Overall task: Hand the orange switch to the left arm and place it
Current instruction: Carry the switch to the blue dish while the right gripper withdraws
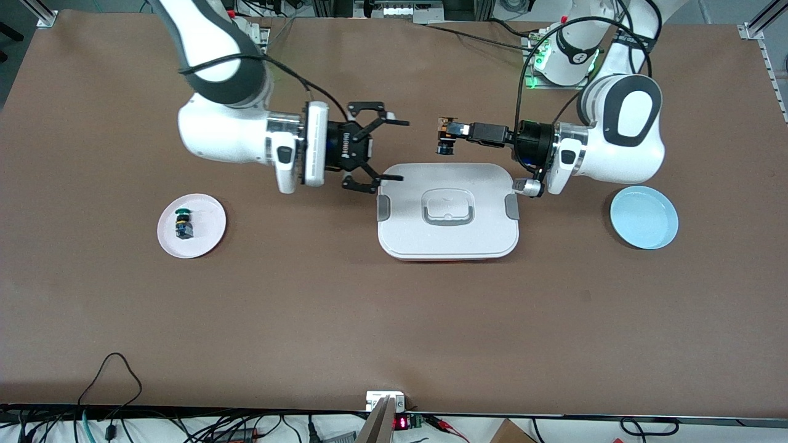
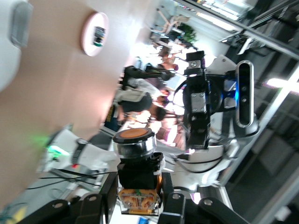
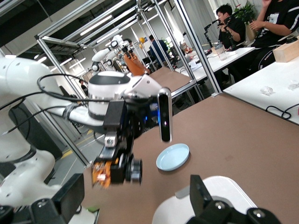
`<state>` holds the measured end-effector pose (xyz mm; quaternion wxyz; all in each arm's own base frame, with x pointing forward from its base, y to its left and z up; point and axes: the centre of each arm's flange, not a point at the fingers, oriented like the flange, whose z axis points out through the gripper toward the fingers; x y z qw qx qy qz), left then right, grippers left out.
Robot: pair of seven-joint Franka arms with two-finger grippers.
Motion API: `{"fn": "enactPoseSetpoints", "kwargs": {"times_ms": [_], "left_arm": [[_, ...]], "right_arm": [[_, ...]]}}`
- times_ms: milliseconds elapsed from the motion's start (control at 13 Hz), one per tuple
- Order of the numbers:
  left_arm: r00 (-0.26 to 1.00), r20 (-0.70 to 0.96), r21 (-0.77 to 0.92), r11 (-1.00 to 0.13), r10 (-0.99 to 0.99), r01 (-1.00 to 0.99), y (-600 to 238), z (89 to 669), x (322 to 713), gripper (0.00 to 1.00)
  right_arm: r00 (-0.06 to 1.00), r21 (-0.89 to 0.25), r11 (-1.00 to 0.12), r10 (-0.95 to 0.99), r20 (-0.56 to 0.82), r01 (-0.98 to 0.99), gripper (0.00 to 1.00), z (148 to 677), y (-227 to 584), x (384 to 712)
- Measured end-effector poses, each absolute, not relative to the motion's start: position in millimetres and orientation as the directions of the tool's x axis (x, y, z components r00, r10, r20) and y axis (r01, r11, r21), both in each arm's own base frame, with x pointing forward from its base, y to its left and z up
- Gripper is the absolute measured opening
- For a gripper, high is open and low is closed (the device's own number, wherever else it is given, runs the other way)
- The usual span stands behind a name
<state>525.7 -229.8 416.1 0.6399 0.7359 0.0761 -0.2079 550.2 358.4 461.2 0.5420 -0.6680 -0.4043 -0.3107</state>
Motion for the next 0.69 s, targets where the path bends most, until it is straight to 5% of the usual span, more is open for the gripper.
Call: {"fn": "enactPoseSetpoints", "kwargs": {"times_ms": [383,690], "left_arm": [[0.938,-0.290,0.861,-0.479,-0.190,0.170,-182.4,432.7,544.9,0.42],[0.923,-0.251,0.694,-0.719,-0.291,-0.038,-146.4,449.6,566.8,0.42]], "right_arm": [[0.393,-0.379,-0.122,0.431,0.812,0.917,1.00,463.3,209.9,580.3],[0.519,-0.457,-0.258,0.547,0.657,0.851,1.00,463.5,106.7,585.2]]}}
